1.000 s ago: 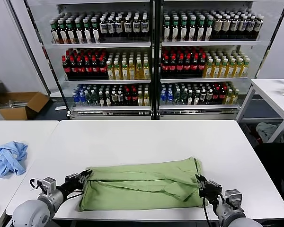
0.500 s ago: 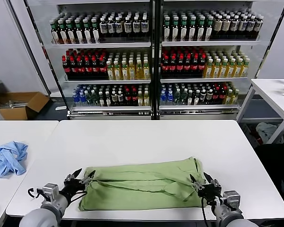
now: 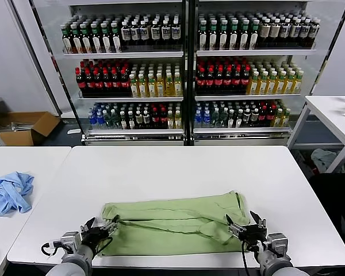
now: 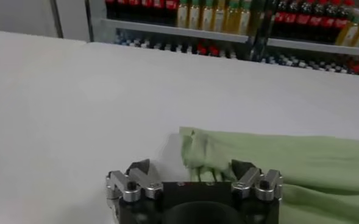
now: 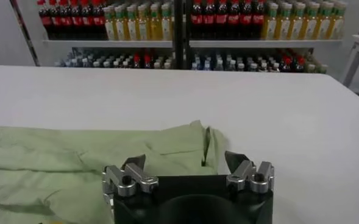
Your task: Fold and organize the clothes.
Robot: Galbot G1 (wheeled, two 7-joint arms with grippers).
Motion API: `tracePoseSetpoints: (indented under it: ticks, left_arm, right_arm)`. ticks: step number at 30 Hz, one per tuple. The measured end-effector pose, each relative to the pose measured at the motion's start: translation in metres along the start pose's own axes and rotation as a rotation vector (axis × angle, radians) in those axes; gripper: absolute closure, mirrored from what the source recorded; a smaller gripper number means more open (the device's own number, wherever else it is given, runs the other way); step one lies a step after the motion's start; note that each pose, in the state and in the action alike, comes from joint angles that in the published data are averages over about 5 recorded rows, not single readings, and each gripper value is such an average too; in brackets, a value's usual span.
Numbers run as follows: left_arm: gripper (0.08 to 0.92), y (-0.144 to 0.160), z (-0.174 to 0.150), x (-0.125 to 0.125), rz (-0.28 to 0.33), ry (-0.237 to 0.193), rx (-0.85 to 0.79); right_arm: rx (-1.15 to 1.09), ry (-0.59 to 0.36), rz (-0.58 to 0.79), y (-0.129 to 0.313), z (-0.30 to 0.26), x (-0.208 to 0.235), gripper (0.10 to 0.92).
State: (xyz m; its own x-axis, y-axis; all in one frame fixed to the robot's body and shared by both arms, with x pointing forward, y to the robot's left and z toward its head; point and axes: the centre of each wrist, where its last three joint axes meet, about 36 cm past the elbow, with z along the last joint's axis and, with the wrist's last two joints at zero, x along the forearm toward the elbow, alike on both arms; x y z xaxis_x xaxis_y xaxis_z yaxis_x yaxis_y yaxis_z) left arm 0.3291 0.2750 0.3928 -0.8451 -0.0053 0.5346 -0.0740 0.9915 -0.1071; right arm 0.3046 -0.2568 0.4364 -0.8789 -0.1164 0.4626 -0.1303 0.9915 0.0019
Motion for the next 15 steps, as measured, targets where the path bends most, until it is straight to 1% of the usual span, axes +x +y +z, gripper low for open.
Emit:
tracePoseSetpoints:
  ticks: [6, 15]
  left_arm:
    - [0.415, -0.008, 0.003, 0.0, -0.008, 0.006, 0.023]
    - [0.675, -0.024, 0.007, 0.002, 0.007, 0.011, 0.038]
  right_arm:
    - [0.001, -0.001, 0.005, 0.0, 0.0, 0.0, 0.2]
    - [0.002, -0.004, 0.008, 0.001, 0.001, 0.002, 0.2]
